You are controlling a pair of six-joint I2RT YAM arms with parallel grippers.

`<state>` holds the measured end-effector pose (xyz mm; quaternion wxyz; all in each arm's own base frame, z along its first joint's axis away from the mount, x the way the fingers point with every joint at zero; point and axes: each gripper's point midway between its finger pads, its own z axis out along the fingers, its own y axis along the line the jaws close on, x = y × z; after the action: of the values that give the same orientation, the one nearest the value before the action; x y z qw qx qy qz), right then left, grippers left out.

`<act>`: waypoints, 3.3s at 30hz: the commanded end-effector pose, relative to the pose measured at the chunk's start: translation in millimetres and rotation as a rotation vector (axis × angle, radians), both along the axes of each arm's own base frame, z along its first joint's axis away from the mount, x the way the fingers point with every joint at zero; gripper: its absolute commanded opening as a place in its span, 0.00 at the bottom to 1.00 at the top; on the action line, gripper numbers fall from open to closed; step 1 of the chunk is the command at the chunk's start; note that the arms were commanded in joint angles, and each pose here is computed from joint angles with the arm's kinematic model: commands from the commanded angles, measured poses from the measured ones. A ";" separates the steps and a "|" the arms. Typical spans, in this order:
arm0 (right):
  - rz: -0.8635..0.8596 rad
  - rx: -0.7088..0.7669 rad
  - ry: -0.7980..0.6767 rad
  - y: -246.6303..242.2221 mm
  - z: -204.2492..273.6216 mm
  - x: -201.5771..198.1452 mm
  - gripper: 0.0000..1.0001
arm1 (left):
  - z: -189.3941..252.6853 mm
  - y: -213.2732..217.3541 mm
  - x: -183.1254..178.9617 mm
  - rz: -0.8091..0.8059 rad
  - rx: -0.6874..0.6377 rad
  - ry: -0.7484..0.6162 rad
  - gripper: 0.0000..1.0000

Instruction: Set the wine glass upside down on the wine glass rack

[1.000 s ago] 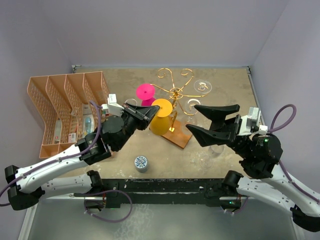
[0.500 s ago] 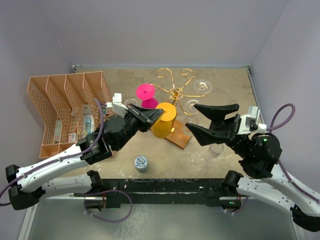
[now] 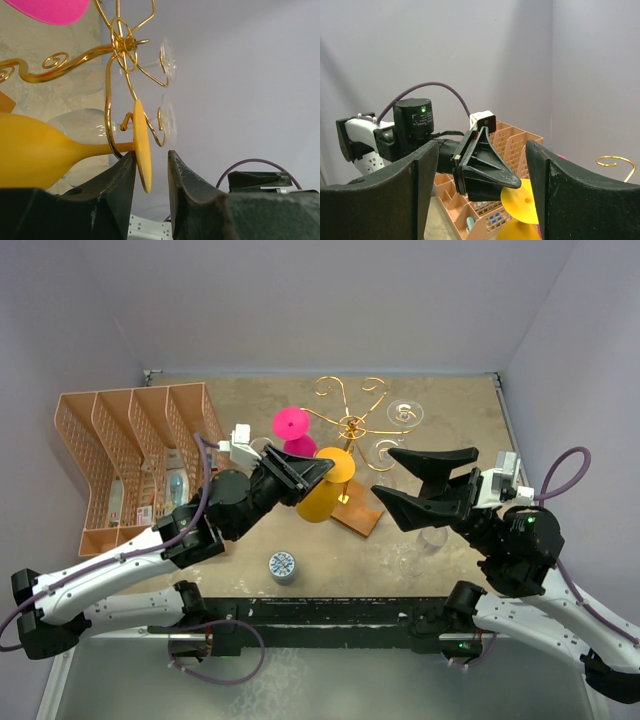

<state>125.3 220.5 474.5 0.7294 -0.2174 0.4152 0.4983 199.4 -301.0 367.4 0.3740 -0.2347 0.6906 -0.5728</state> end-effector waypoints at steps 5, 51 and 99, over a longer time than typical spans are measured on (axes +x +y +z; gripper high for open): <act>-0.004 0.046 0.012 -6.8 10.0 -1.5 0.72 | 5.5 -0.9 -13.5 -0.075 0.026 -0.023 0.40; -0.726 0.331 0.650 -154.4 -27.9 71.4 0.64 | 3.2 -171.3 -110.6 -0.802 0.541 -1.095 0.47; -0.777 0.510 0.755 -203.0 -62.7 53.3 0.61 | -122.3 -225.9 -83.5 -0.917 0.970 -0.748 0.00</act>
<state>177.9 20.7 409.1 0.6912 0.3065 0.5728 0.3167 116.9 -529.7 214.9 0.3458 0.4750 0.7352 -0.3381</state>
